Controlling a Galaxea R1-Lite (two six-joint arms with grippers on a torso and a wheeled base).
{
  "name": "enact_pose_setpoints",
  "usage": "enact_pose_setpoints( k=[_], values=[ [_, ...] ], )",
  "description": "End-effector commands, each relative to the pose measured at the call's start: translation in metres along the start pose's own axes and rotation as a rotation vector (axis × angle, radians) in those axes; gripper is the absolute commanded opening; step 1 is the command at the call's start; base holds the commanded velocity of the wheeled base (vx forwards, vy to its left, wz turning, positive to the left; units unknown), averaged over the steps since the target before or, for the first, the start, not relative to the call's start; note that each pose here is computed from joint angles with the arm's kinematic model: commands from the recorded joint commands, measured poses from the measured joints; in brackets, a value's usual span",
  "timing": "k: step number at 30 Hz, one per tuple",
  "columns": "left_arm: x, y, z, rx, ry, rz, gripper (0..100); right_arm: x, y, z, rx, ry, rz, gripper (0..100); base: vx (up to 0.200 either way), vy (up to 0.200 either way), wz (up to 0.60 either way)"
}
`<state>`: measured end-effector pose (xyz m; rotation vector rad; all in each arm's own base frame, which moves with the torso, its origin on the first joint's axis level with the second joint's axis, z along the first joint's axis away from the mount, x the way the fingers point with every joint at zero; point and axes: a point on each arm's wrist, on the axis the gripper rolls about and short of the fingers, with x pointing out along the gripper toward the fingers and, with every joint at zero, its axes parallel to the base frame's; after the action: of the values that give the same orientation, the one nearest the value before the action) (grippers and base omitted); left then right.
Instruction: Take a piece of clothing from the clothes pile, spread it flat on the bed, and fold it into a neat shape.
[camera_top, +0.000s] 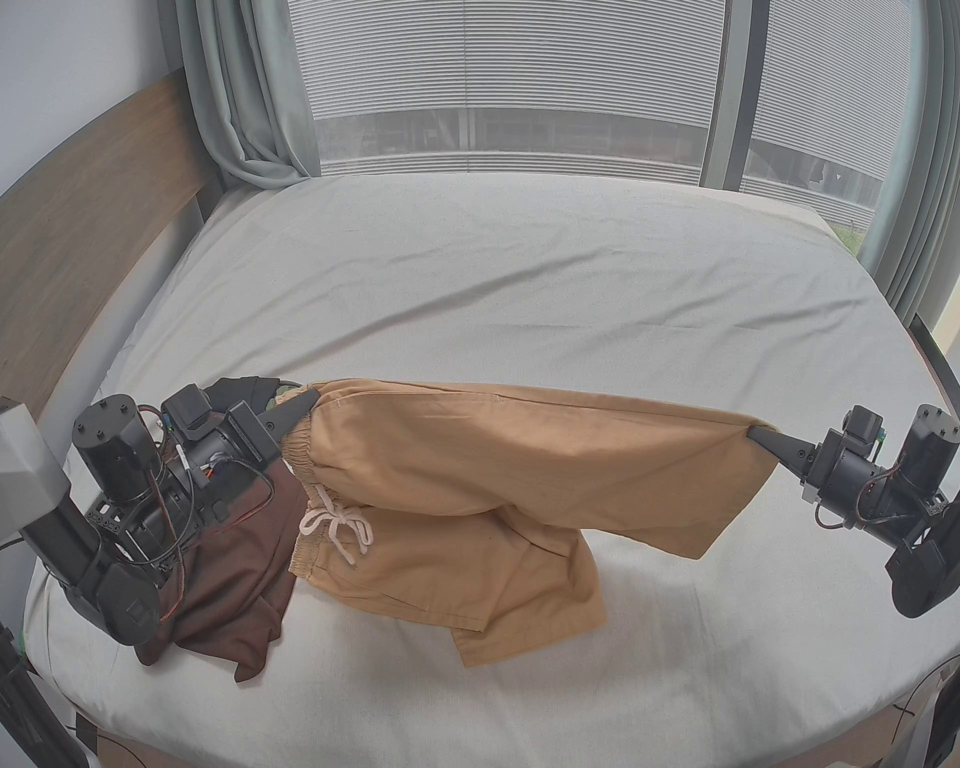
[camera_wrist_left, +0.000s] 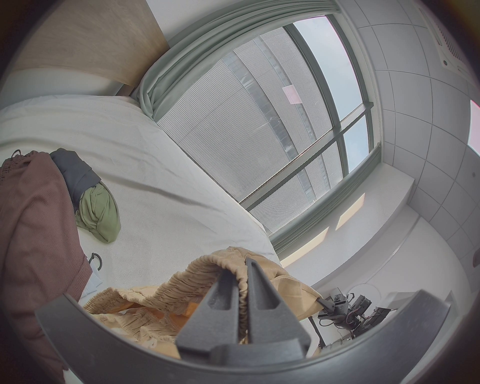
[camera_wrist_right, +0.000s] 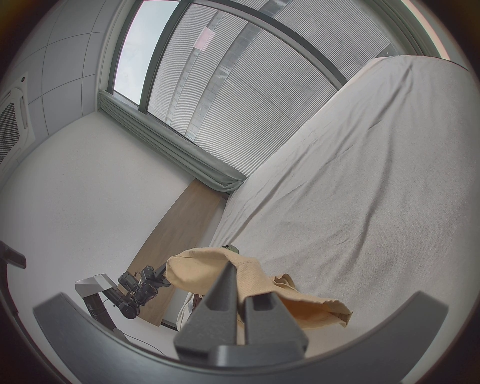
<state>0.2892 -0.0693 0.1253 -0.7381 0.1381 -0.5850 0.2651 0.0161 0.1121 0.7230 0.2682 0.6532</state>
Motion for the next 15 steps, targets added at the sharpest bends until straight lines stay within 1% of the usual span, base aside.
enact_pose_setpoints(
  k=[1, 5, 10, 11, 14, 15],
  values=[
    [0.0, 0.001, 0.0, 0.0, -0.003, 0.004, 0, 0.001, -0.002, -0.001, 0.004, 0.003, -0.004, 0, 0.0, 0.0, 0.0],
    [0.003, 0.002, 0.002, 0.001, -0.013, 0.008, 0, 0.002, -0.001, 0.0, 0.0, 0.0, 0.0, 0, 0.0, 0.0, 0.0],
    [0.01, -0.003, 0.009, 0.014, -0.083, 0.017, 0, 0.005, 0.001, 0.002, -0.011, -0.009, 0.007, 0, 0.0, 0.0, 0.0],
    [0.011, -0.001, 0.01, 0.01, -0.088, 0.023, 0, 0.006, 0.0, 0.003, -0.012, -0.01, 0.008, 0, 0.0, 0.0, 0.0],
    [0.017, 0.01, 0.004, -0.007, -0.075, 0.046, 0, 0.016, -0.013, 0.001, 0.003, 0.001, -0.009, 0, 0.0, 0.0, 0.0],
    [0.017, 0.01, 0.004, -0.007, -0.075, 0.046, 0, 0.016, -0.013, 0.001, 0.003, 0.001, -0.009, 0, 0.0, 0.0, 0.0]
  ],
)
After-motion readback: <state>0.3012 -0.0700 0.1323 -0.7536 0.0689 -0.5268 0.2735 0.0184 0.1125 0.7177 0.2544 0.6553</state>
